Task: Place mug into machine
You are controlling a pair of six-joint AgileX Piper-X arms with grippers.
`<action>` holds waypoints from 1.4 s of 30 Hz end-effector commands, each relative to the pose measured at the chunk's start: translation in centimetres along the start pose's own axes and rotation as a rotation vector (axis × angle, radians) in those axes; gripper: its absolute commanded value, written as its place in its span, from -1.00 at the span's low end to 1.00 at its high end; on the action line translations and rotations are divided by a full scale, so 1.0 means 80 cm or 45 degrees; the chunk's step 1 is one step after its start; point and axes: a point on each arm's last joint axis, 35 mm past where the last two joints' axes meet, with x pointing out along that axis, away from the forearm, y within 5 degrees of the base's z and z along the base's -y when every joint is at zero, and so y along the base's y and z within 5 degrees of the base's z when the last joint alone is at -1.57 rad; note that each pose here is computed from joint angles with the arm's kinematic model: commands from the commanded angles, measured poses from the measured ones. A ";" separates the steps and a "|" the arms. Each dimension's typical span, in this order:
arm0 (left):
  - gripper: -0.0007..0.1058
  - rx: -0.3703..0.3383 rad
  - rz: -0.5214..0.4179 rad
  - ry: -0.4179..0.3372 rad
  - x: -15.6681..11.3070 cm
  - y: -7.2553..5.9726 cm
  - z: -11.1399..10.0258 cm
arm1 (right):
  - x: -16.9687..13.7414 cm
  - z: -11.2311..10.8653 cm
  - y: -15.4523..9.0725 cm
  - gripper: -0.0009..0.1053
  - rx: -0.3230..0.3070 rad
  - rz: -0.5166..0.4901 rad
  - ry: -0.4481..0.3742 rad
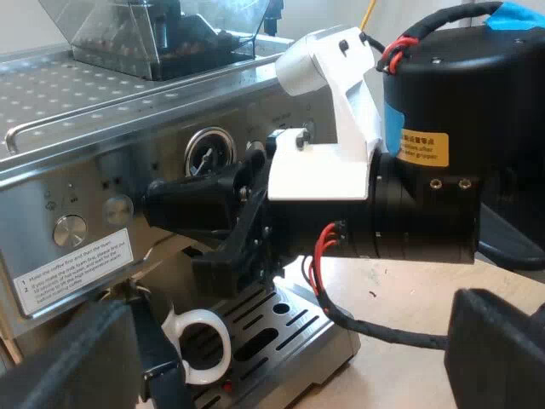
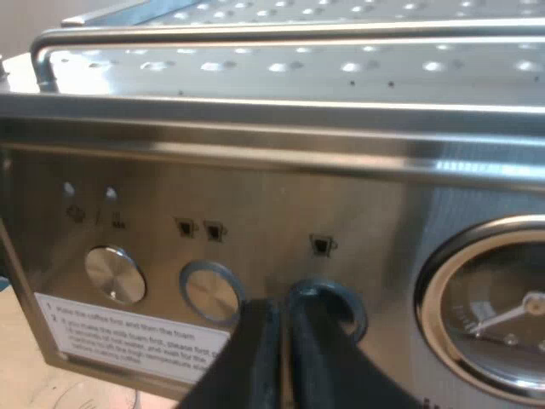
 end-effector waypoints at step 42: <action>0.51 0.022 0.161 -0.127 -0.009 -0.004 0.047 | -0.151 0.091 -0.138 0.48 -0.074 -0.132 0.050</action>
